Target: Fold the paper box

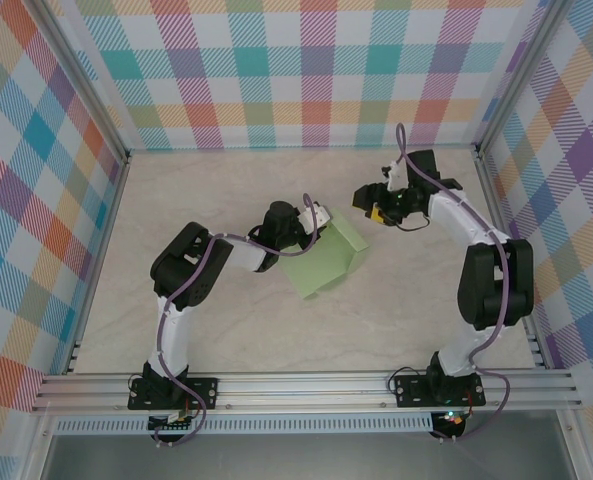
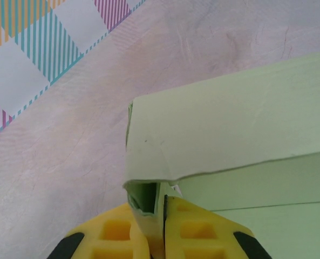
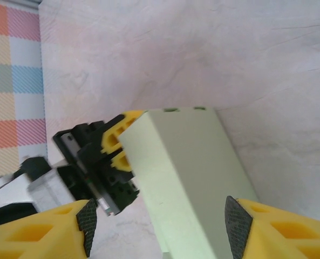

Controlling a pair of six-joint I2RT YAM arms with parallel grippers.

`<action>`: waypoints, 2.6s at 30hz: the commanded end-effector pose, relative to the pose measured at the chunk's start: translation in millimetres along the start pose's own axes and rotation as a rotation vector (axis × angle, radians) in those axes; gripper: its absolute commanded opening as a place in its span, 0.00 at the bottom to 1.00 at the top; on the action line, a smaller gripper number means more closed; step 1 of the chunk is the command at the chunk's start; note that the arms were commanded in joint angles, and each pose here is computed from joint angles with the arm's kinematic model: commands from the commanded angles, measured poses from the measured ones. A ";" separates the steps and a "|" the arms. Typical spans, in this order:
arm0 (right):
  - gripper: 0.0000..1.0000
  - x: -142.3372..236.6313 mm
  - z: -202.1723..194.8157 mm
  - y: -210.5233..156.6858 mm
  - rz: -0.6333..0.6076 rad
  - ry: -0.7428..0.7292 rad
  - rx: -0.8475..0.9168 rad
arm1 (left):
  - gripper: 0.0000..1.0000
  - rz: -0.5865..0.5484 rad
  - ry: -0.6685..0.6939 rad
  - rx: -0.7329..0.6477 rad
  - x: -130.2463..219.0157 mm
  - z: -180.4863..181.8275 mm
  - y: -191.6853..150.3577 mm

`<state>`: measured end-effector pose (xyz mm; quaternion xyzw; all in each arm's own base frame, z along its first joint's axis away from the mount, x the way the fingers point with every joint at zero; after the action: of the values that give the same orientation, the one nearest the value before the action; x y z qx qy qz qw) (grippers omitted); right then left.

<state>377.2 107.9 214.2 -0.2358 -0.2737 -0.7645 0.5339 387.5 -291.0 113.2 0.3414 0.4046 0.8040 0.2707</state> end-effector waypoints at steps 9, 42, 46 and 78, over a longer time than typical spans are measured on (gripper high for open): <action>0.49 -42.0 -13.5 -0.9 0.105 0.092 -0.056 | 0.15 0.054 -0.014 -0.017 -6.4 -7.2 -6.4; 0.41 -94.7 13.7 -17.6 0.248 0.185 -0.137 | 0.15 0.052 0.031 0.037 -21.5 -3.3 4.2; 0.43 -87.9 15.0 -17.6 0.218 0.156 -0.130 | 0.16 0.041 0.027 0.026 -17.7 -3.7 6.6; 0.80 -70.6 70.3 -1.7 0.148 -0.448 0.109 | 0.58 -0.037 0.343 0.364 122.7 72.5 13.5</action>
<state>416.2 199.4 244.2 -0.3133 -0.3727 -0.6985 0.5245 367.2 -193.5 172.1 0.2766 0.5457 0.7713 0.1757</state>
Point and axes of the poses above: each hand's point on the last joint's axis, 136 mm out from that joint toward the fingers, its own x axis back along the fingers, its own z axis along the line the jaws close on, y = z × x, the point moved 9 cm from there along x, back along the fingers, and after that the axes turned 7 degrees about -x, right-handed, at the moved point
